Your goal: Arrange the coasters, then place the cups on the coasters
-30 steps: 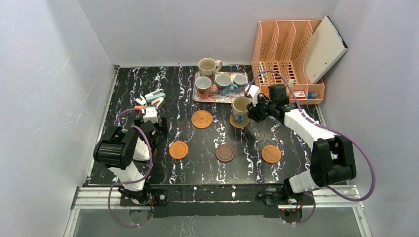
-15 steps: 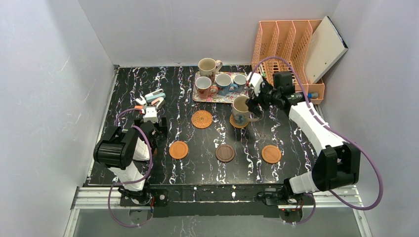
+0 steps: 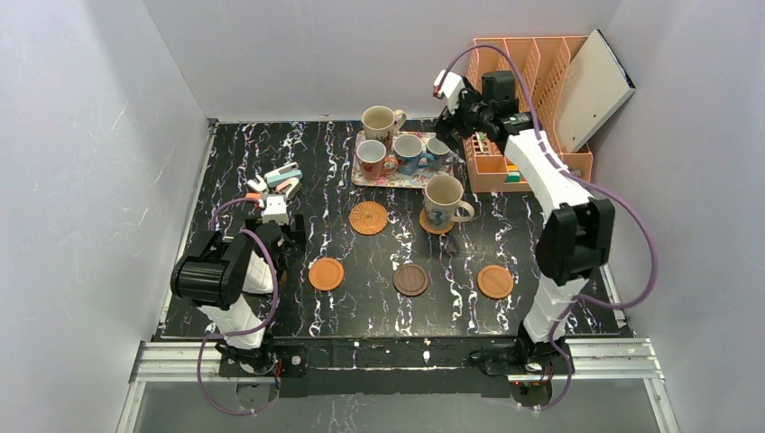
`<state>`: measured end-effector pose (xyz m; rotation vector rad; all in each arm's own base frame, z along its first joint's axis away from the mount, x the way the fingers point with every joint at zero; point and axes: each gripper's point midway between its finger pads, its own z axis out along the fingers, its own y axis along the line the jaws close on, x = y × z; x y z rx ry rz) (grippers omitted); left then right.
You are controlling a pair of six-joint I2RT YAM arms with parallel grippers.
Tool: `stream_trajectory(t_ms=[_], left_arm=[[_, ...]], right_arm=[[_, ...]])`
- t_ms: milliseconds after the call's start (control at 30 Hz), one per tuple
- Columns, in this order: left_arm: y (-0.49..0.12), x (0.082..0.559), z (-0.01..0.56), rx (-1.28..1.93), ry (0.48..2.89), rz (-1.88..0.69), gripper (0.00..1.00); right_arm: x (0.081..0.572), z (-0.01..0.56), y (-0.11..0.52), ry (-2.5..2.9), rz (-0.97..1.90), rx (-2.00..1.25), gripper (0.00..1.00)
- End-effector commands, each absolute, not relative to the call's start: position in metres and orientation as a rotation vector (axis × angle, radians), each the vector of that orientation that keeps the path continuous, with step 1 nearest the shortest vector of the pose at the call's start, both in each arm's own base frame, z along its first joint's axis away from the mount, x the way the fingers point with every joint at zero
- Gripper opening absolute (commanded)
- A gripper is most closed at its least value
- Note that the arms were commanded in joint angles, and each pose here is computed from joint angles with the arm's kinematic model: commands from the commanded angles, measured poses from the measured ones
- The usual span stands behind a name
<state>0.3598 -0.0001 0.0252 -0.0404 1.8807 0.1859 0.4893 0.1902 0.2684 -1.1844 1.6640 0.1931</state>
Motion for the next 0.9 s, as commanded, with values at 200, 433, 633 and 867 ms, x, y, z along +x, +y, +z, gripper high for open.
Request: stream_trajectory(t_ms=[200,433,633,867], left_arm=[[0.005,0.366,0.034,-0.076,1.848,0.206,0.98],[0.006,0.366,0.034,-0.076,1.848,0.206,0.98],[0.006,0.366,0.034,-0.076,1.848,0.207,0.98],[0.005,0.366,0.034,-0.077,1.847,0.206,0.98]], right_arm=[[0.570,0.271,0.248,1.573,0.314,-0.979,0.97],[0.609,0.250,0.275,1.484,0.148,-1.055,0.98],[0.654,0.262,0.267,1.351,-0.061,-0.899,0.98],[0.694,0.266,0.266,1.275,-0.138,-0.760,0.98]])
